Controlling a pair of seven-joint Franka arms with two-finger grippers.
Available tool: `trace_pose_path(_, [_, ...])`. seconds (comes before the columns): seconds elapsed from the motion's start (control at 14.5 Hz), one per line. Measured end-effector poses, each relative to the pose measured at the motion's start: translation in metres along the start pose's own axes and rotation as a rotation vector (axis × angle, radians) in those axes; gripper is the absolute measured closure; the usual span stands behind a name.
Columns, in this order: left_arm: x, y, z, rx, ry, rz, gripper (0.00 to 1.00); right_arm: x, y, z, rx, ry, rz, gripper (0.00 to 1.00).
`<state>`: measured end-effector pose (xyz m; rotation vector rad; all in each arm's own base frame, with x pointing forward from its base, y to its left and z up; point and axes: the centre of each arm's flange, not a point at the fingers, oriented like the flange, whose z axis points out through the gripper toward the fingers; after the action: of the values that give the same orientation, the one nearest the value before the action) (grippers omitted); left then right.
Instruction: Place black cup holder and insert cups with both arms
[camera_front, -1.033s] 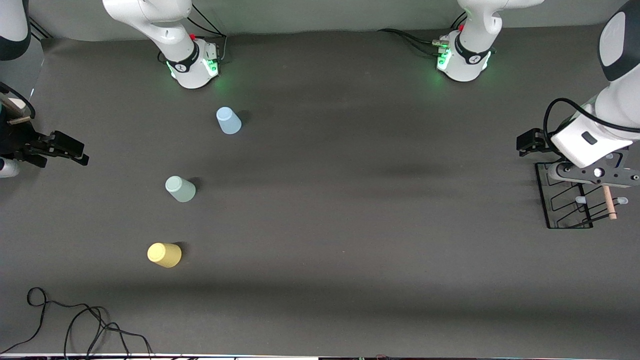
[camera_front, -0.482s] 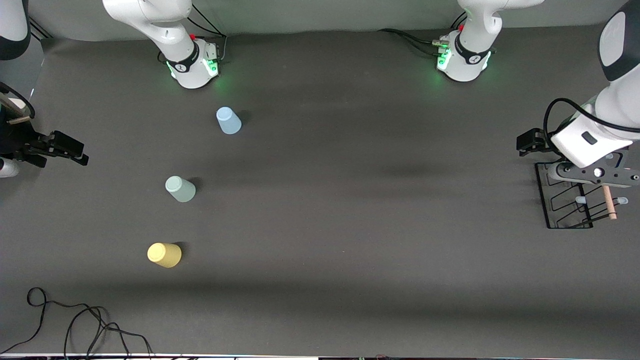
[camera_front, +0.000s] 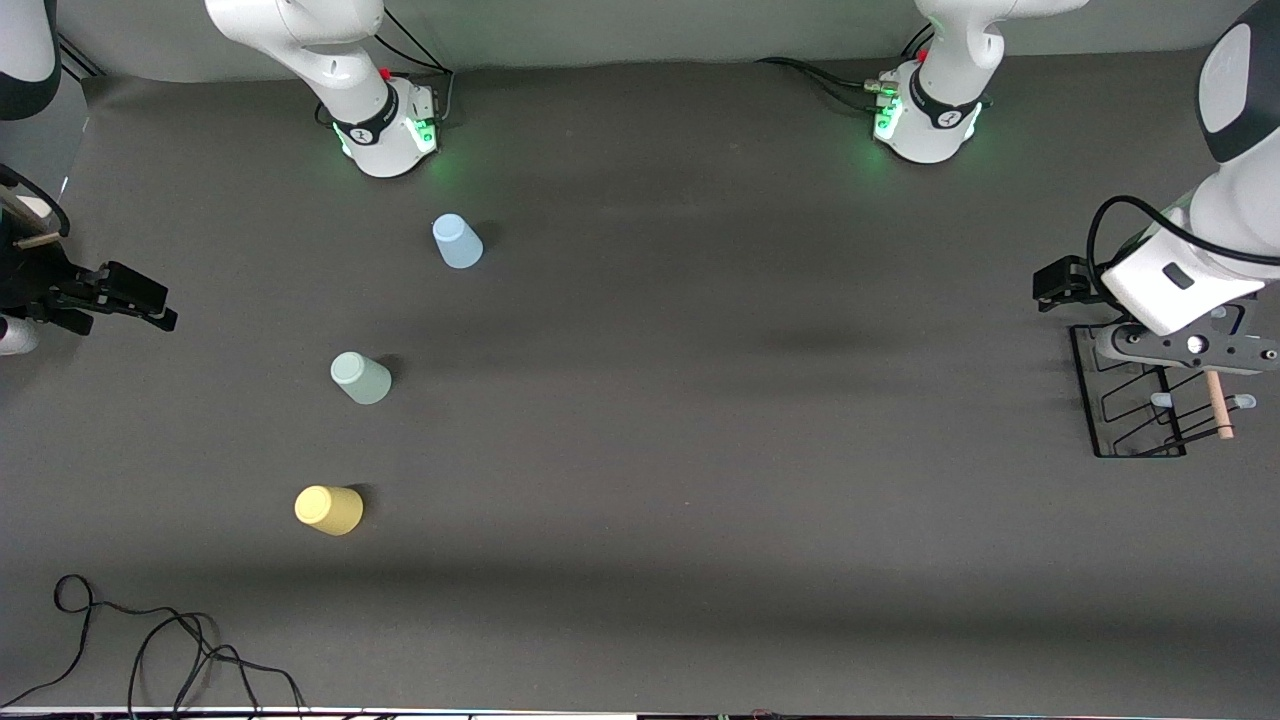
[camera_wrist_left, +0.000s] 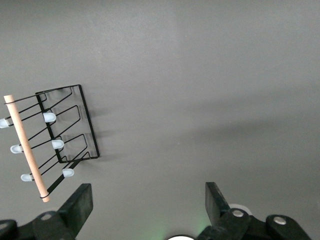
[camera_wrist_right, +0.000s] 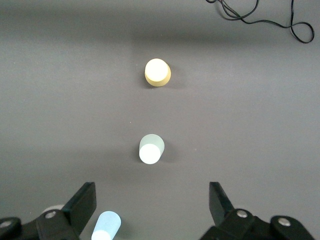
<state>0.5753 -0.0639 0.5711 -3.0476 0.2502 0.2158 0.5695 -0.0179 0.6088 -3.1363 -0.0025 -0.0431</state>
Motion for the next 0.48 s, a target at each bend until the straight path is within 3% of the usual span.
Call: trace_pose_path(0.48, [-0.0014, -0.0017, 0.0014, -0.001, -0.013, -0.004, 0.00, 0.0001, 0.0000, -0.0001, 0.000, 0.001, 0.000, 0.00])
